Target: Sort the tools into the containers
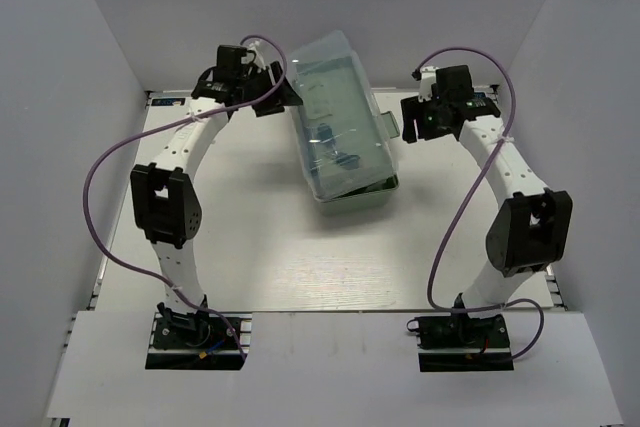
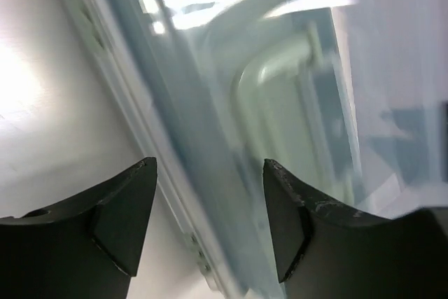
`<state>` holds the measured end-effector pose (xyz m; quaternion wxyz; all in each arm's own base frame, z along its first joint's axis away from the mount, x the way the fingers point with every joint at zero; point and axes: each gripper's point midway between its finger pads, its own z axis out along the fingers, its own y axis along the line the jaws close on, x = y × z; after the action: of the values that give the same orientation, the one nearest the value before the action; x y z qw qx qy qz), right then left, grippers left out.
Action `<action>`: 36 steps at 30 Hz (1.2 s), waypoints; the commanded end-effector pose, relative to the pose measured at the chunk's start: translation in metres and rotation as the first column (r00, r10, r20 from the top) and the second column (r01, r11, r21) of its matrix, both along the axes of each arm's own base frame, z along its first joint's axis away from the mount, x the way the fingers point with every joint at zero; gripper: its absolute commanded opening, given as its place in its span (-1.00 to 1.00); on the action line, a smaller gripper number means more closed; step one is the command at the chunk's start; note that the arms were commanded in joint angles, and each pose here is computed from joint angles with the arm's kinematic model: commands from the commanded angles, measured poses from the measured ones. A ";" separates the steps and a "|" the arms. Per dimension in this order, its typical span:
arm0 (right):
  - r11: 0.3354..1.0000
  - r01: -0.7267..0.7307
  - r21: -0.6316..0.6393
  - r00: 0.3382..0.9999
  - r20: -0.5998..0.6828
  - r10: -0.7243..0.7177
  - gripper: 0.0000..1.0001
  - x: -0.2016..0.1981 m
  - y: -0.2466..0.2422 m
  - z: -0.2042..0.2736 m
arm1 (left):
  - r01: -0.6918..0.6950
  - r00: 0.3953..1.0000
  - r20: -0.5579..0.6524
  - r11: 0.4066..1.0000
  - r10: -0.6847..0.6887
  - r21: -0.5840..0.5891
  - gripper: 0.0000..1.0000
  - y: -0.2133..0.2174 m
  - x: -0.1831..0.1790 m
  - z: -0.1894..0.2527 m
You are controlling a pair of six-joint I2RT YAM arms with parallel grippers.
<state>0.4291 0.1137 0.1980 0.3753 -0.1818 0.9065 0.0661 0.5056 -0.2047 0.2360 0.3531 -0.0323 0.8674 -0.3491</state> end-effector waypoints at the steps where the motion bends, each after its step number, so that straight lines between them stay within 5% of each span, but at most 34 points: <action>1: 0.984 -0.006 0.181 0.994 -0.102 0.025 0.36 -0.005 0.013 0.003 | 0.102 0.992 -0.081 0.993 -0.097 0.062 0.43 -0.011 -0.032 -0.018; 5: 0.978 0.032 0.205 0.988 -0.158 0.000 0.27 0.005 0.005 -0.014 | 0.059 0.995 -0.088 0.990 -0.048 0.126 0.52 -0.002 -0.036 -0.020; 12: 0.968 -0.014 0.252 0.968 -0.240 0.076 0.13 -0.003 0.017 -0.039 | -0.261 0.958 -0.037 0.919 0.284 0.294 0.74 0.072 -0.061 -0.011; 25: 0.792 -0.263 0.551 0.861 -0.236 0.450 -0.05 -0.092 0.078 -0.015 | -0.256 0.939 -0.142 0.914 0.312 0.316 0.74 0.079 -0.102 -0.063; 32: 0.892 -0.213 0.398 0.915 -0.239 0.325 -0.05 -0.074 0.055 -0.024 | -0.285 0.934 -0.109 0.895 0.340 0.344 0.77 0.090 -0.110 -0.053; 36: 0.972 -0.148 0.183 0.951 -0.244 0.190 0.35 -0.072 0.017 -0.041 | -0.268 0.940 -0.096 0.884 0.326 0.383 0.79 0.099 -0.127 -0.056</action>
<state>0.3589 0.1585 0.1502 0.2313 -0.2122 0.9076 0.2789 0.3911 -0.1180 0.1531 0.2940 -0.1355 0.9371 -0.1306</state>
